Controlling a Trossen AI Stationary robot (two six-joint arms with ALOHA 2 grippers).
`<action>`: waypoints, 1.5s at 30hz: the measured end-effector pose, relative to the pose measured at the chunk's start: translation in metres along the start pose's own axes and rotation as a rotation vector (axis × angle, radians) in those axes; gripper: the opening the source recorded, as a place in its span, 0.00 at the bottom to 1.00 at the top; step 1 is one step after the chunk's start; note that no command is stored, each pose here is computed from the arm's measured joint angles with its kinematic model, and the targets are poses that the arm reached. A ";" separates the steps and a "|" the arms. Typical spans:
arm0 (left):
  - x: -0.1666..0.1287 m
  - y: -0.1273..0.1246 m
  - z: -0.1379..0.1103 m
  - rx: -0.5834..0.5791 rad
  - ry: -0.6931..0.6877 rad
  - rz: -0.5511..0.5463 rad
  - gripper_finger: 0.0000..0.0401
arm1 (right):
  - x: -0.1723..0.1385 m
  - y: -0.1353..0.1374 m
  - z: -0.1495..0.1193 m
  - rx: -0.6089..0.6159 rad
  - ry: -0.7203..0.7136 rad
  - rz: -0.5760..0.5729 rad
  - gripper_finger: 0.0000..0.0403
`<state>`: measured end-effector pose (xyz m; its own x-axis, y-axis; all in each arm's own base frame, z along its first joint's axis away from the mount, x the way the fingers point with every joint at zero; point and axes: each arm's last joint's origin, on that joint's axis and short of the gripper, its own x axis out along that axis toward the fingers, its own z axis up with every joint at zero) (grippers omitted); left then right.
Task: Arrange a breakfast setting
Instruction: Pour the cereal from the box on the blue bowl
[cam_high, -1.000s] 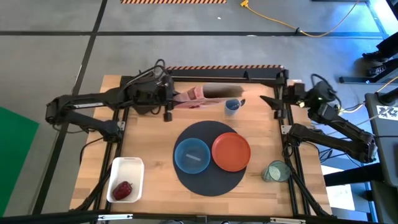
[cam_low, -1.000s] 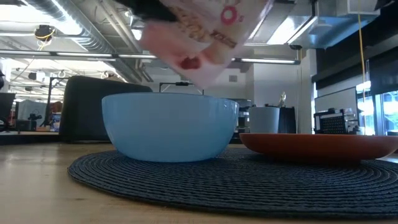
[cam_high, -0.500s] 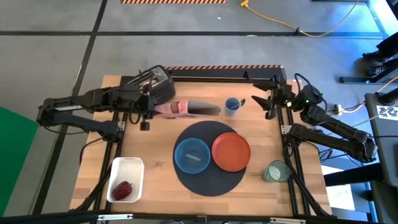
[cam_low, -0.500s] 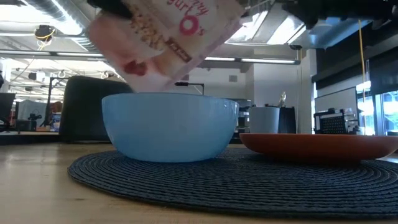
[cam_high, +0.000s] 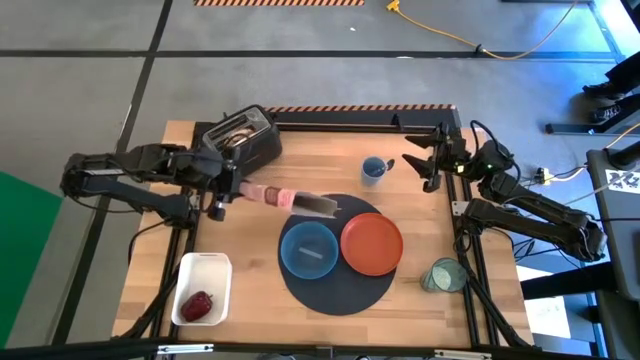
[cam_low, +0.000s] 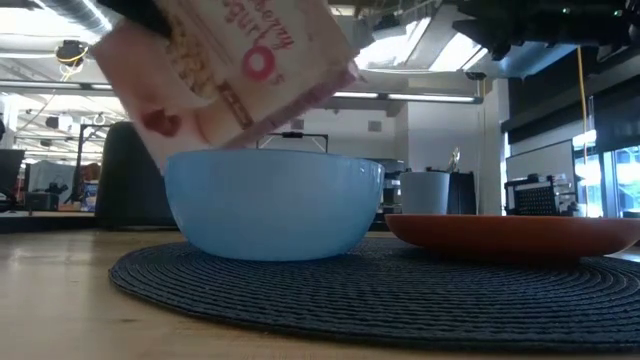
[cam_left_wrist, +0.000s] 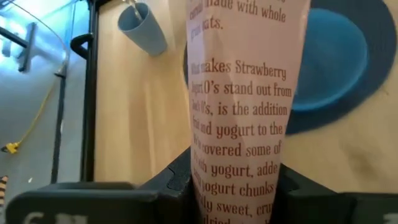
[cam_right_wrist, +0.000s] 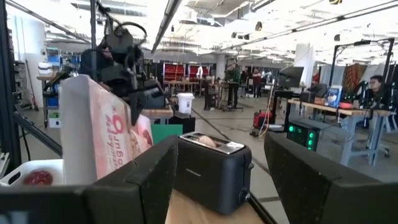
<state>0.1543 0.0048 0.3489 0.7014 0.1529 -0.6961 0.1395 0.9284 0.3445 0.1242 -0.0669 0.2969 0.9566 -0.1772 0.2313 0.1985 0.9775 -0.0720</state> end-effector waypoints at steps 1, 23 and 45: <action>-0.004 -0.001 0.002 0.012 0.011 0.000 0.25 | 0.000 0.000 0.001 -0.004 -0.005 0.000 0.58; -0.028 -0.014 0.050 0.413 0.245 -0.021 0.25 | 0.000 -0.001 -0.001 -0.003 0.016 -0.031 0.58; -0.005 -0.033 0.063 0.659 0.375 -0.044 0.25 | 0.000 -0.002 -0.004 0.016 0.043 -0.054 0.58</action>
<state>0.1902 -0.0482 0.3813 0.4174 0.3350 -0.8447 0.6331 0.5597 0.5348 0.1249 -0.0690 0.2928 0.9529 -0.2340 0.1928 0.2468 0.9680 -0.0447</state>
